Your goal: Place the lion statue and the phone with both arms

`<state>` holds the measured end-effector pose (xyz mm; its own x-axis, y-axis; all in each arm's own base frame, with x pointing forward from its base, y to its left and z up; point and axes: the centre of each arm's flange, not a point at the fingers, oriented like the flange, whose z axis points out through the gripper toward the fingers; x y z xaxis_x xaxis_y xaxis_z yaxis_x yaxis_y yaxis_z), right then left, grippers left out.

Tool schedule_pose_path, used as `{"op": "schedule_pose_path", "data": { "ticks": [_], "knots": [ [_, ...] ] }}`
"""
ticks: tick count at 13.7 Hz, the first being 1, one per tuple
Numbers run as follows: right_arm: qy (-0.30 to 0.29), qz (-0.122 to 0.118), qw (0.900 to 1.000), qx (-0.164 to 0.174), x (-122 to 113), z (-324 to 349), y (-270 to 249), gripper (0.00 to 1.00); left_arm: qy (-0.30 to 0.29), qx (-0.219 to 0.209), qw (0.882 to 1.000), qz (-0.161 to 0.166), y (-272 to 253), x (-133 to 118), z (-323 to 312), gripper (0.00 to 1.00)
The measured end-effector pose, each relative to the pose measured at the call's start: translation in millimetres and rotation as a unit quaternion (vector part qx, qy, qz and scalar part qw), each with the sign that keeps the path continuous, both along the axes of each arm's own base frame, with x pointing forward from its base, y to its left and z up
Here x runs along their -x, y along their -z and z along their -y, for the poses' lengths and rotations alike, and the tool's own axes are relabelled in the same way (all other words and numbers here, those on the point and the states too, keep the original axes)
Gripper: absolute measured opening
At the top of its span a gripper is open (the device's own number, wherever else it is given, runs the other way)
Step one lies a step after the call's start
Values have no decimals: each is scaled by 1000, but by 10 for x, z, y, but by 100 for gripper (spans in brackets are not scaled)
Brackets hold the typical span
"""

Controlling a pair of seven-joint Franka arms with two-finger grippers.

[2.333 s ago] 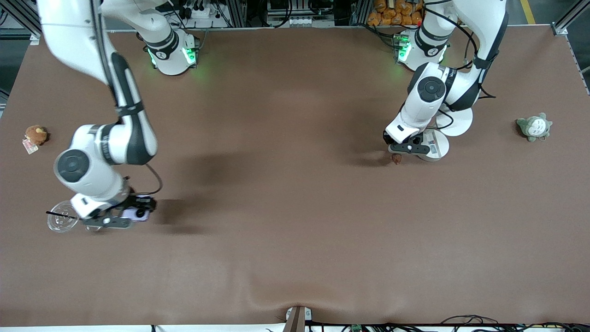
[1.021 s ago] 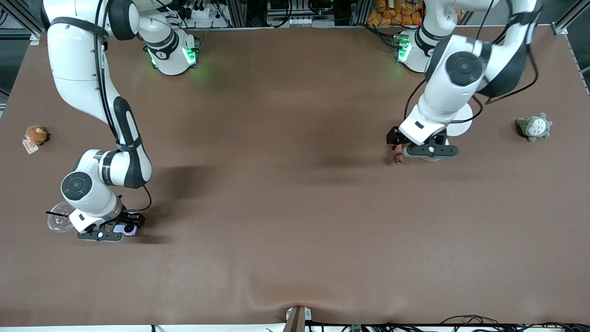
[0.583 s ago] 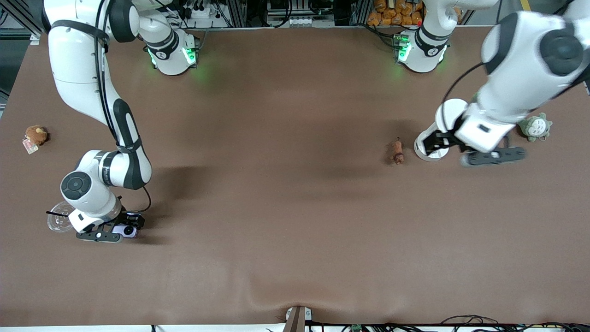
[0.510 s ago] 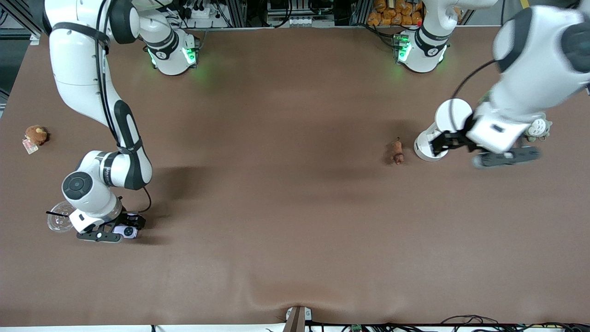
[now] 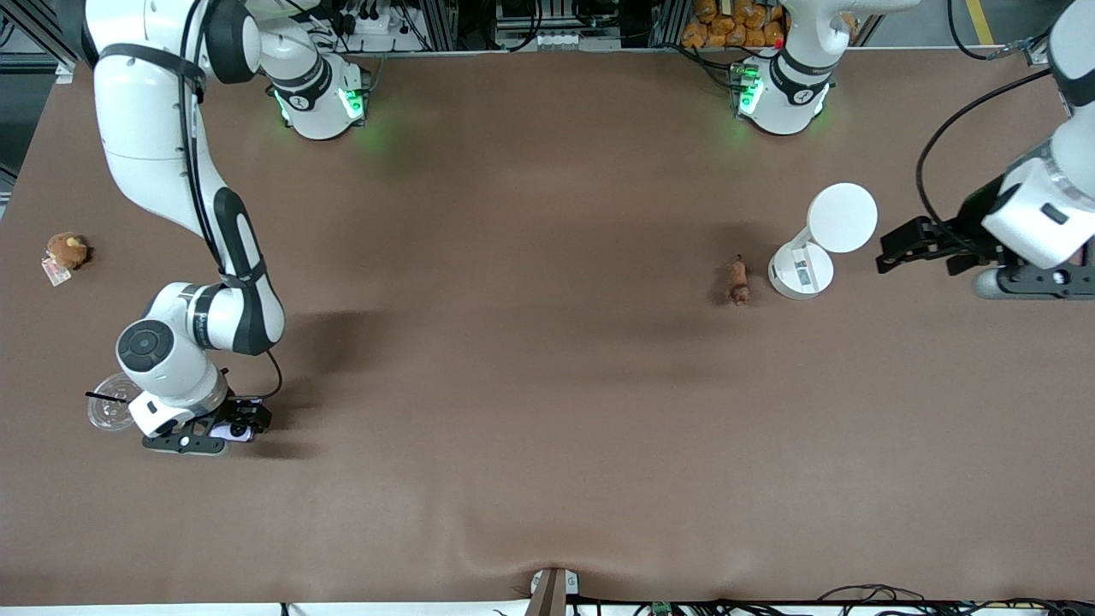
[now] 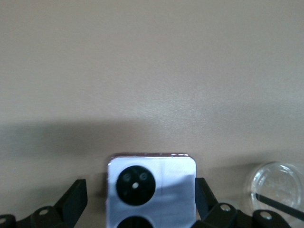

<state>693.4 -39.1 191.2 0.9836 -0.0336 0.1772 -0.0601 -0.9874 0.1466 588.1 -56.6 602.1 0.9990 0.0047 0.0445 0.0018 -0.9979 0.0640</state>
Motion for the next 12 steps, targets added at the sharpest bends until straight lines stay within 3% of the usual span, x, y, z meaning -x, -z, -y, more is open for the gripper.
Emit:
{"op": "schedule_pose_path", "data": {
  "ticks": [3, 6, 12],
  "knots": [
    [-26, -28, 999, -12, -4, -29, -477, 100, 4, -26, 999, 25, -259, -4, -30, 100],
    [-34, -54, 997, -33, 76, -21, -1068, 100, -14, -6, 1000, 15, -435, 80, -206, 100],
    [-38, -85, 992, -84, 493, 223, -2394, 100, -34, -15, 999, 26, -595, 142, -480, 100]
  ]
}}
